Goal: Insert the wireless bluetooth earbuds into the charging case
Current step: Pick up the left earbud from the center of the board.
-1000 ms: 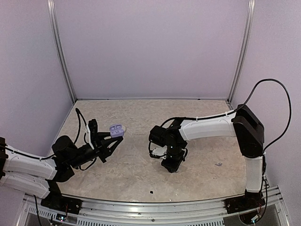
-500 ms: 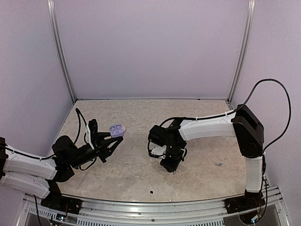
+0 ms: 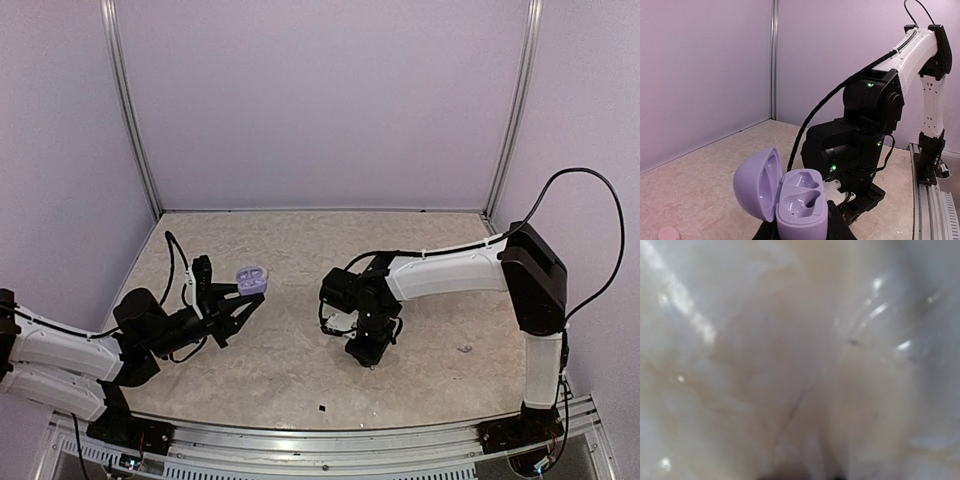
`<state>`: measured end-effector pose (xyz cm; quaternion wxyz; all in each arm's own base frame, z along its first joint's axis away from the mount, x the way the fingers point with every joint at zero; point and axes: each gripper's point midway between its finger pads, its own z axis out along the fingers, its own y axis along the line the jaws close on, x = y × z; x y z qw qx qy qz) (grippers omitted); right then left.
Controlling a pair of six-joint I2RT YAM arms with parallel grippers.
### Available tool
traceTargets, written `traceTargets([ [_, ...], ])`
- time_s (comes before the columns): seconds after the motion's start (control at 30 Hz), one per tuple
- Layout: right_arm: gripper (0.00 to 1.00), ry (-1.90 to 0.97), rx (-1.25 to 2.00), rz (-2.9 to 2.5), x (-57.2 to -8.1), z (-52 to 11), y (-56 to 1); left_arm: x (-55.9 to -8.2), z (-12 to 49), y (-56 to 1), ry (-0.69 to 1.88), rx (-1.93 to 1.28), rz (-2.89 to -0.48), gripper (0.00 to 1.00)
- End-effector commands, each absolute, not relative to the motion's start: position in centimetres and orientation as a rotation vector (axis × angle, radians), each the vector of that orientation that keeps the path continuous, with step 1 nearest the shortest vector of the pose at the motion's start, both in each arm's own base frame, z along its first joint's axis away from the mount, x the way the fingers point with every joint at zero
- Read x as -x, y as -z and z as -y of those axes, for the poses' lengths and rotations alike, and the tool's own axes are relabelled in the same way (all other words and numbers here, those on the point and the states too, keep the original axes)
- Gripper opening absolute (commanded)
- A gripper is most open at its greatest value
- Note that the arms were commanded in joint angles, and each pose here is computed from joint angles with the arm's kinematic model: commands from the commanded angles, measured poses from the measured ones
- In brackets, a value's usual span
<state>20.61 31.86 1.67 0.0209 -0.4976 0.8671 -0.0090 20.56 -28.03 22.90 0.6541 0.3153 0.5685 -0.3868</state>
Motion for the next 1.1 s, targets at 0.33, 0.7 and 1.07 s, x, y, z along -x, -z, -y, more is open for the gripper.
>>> traceTargets([
  [0.33, 0.24, 0.06, 1.559, -2.65, -20.9, -32.0, -1.6, -20.8, 28.3, -24.6, 0.873, -0.714, -1.23, 0.03],
  [0.7, 0.19, -0.047, 1.583, -2.629, -20.6, -33.3, -2.2, -20.8, 28.2, -24.5, 0.869, -0.714, -1.233, 0.03],
  [1.07, 0.13, -0.108, 1.467, -2.398, -23.4, -35.5, -7.5, -20.8, 28.2, -24.5, 0.87, -0.714, -1.23, 0.03],
])
